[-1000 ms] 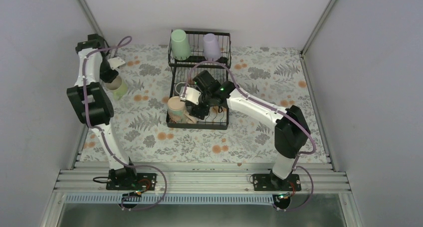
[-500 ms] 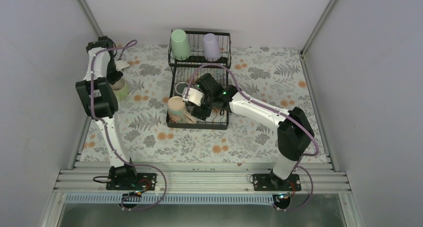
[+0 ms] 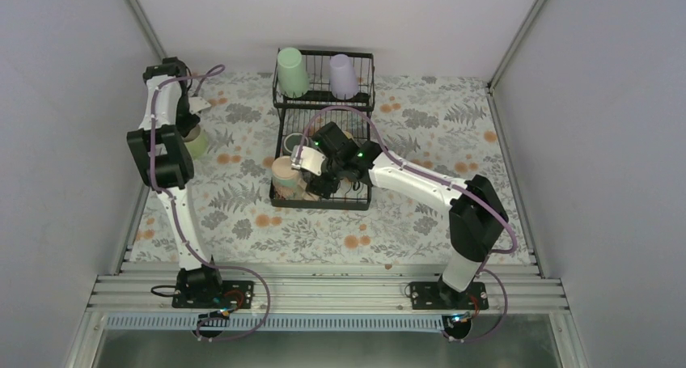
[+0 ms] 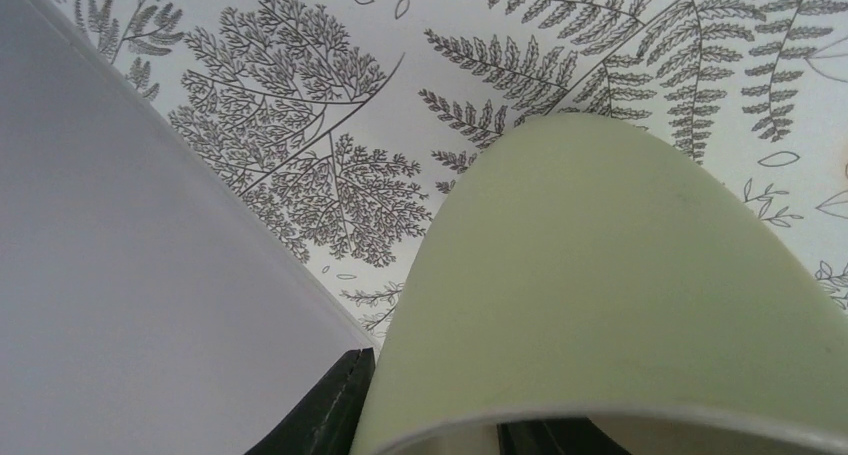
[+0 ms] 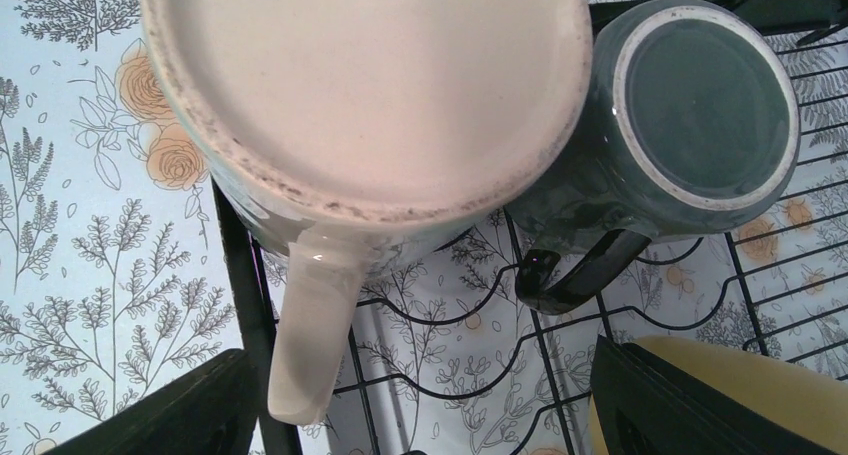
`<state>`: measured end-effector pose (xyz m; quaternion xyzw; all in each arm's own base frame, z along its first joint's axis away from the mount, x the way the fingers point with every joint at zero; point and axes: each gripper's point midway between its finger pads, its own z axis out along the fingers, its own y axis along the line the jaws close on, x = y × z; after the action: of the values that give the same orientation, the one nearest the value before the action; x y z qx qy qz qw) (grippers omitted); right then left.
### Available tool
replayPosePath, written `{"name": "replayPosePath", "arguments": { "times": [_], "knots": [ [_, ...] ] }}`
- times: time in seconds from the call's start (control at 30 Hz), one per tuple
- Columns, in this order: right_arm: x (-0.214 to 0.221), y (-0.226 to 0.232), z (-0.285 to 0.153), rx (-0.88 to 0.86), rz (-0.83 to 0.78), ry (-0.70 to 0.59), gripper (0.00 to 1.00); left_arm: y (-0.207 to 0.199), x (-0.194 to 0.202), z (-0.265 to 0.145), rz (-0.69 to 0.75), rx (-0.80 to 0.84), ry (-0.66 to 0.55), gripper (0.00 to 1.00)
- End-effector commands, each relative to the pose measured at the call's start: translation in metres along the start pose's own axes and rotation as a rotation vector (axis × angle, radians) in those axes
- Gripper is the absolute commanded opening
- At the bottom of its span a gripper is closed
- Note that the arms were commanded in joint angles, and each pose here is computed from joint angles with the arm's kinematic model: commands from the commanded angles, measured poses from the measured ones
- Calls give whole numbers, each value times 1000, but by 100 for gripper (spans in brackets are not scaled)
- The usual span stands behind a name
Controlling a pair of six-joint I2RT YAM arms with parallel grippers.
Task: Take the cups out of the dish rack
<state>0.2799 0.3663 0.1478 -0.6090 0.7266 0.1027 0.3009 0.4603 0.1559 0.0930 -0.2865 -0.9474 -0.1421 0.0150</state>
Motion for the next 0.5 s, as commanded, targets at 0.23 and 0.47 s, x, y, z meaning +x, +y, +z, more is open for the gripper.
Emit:
{"name": "replayPosePath", "arguments": {
  "times": [0.23,0.47],
  "knots": [
    [-8,3,2,16,-7,0,86,17,7,-40,6,-111,-45,52],
    [-8,10,11,1,-13,12,86,23,10,-72,6,-152,-94,57]
  ]
}}
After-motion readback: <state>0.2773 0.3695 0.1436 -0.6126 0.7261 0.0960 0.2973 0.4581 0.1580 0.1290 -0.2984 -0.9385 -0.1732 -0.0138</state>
